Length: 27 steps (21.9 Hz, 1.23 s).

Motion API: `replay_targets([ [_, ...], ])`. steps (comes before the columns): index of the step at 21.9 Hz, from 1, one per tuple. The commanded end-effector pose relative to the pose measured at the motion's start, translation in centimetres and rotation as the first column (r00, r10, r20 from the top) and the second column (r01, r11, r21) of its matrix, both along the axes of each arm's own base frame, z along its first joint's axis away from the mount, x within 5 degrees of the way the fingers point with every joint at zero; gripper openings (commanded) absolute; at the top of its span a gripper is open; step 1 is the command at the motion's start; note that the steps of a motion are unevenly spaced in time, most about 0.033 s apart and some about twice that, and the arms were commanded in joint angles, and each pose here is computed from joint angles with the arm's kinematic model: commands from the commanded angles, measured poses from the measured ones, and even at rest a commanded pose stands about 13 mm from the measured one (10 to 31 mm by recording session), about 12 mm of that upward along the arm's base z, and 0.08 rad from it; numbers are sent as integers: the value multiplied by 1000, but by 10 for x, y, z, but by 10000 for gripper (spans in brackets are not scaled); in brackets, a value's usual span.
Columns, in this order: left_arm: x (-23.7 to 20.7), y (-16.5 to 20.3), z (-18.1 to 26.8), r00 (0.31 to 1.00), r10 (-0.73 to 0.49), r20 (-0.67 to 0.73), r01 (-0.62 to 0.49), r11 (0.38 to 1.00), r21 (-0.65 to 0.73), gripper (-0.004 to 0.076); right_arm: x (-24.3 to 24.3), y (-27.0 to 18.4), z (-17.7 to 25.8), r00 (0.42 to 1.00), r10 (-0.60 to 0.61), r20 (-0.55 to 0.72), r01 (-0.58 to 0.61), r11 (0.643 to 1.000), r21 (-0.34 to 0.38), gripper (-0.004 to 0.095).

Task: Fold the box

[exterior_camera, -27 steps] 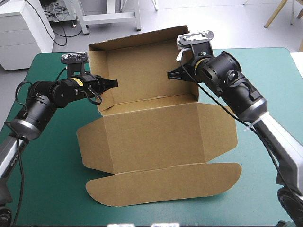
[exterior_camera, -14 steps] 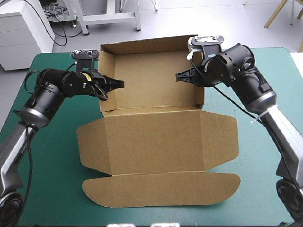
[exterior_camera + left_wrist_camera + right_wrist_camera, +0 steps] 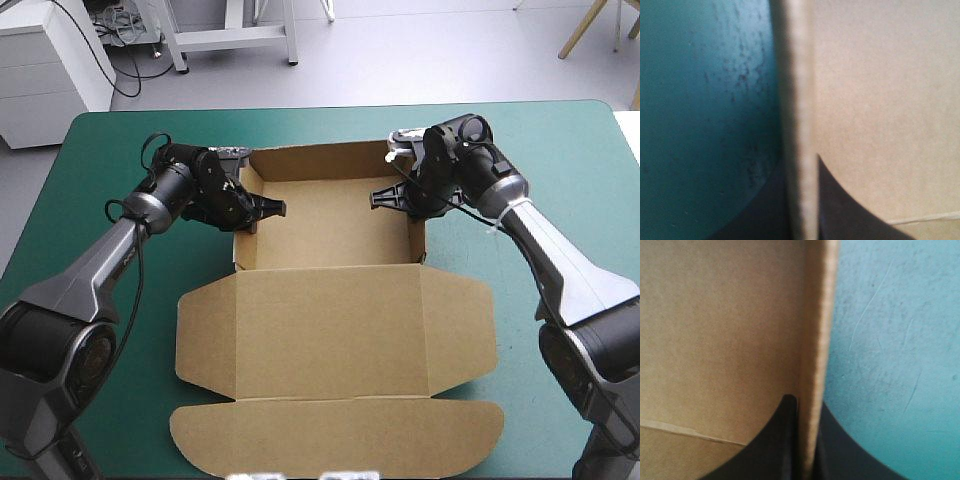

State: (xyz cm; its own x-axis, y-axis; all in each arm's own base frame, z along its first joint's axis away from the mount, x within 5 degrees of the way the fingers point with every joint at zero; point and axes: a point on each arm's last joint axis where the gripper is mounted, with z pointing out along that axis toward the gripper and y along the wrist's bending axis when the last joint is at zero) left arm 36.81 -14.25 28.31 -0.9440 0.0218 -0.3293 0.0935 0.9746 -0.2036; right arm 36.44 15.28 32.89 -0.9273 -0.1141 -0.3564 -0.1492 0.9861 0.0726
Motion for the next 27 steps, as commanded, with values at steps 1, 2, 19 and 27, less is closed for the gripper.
replay_targets([
  [1,2,-7,17,998,0,55,3,999,-48,-10,-2,3,3,999,36,12,-37,999,38,0],
  [2,3,-8,14,999,-2,40,4,999,-43,-10,0,3,-1,999,38,1,-38,999,33,0],
  [19,16,-26,2,998,-69,-1,69,997,-19,192,18,-1,-36,997,21,-72,-22,1000,-10,624],
  [27,18,-26,8,998,-66,23,67,997,-26,571,19,0,-36,998,19,-59,-20,1000,-2,905],
])
